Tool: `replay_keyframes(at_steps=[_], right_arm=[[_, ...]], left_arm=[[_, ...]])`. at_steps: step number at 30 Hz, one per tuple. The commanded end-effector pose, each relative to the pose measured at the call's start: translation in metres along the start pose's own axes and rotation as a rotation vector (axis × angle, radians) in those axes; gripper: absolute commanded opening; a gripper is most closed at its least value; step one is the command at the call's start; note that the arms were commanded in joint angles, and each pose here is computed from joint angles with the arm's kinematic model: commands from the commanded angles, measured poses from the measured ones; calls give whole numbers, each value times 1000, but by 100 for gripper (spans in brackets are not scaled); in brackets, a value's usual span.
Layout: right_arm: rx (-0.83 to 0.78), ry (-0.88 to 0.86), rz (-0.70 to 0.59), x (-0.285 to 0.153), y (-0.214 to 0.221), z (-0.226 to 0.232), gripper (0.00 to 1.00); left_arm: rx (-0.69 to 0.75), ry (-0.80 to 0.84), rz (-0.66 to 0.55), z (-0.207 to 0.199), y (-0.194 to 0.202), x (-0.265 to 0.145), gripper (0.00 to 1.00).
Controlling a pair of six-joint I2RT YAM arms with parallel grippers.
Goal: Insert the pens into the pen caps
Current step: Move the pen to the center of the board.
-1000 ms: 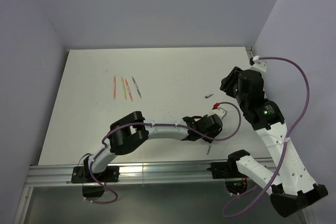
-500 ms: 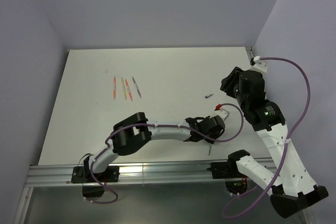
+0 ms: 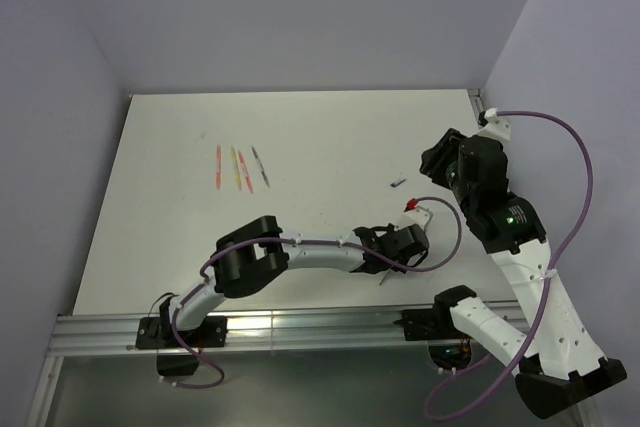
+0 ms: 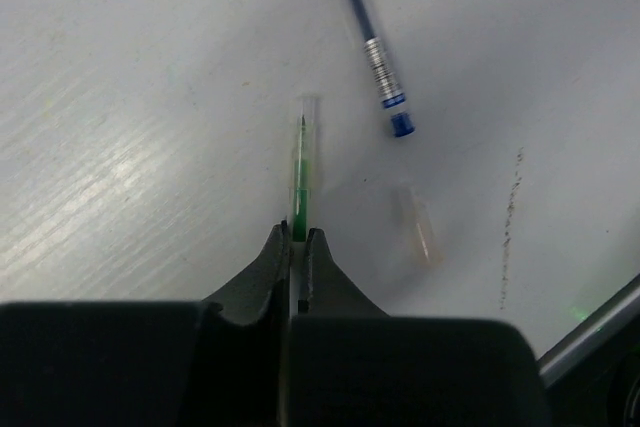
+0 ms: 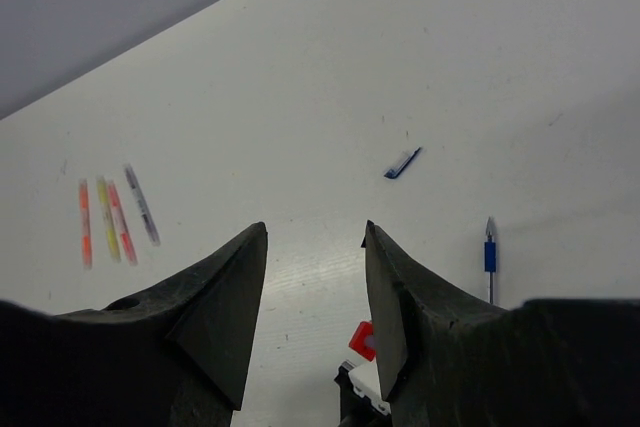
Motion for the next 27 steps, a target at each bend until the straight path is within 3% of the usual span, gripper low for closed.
replay_keyframes(at_steps=[1,8,11,18,27], right_arm=[[2,-31,-30,1,-4,3,52],[-7,-54,1,7,-2,9,51],[-15,-64,28,14,2,12,51],[-18,-60,48,26,5,15,50],[-28,3,60,44,6,14,51]], left_arm=[[-6,-158,69,32,27,-6,0],[-180,-214,101,99,29,-32,0],[-174,-208,118,114,29,-41,0],[106,-222,109,133,24,-53,0],[350,-282,56,154,0,-29,0]])
Point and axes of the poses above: each gripper's point midway between its finger pads, its own x axis out along the fingers, its own z axis along the line the jaws close on, y = z × x, the point moved 8 cm from there along -x, back along the fingers, and after that the axes turned 4 degrees about -x, right-handed, at the moved point
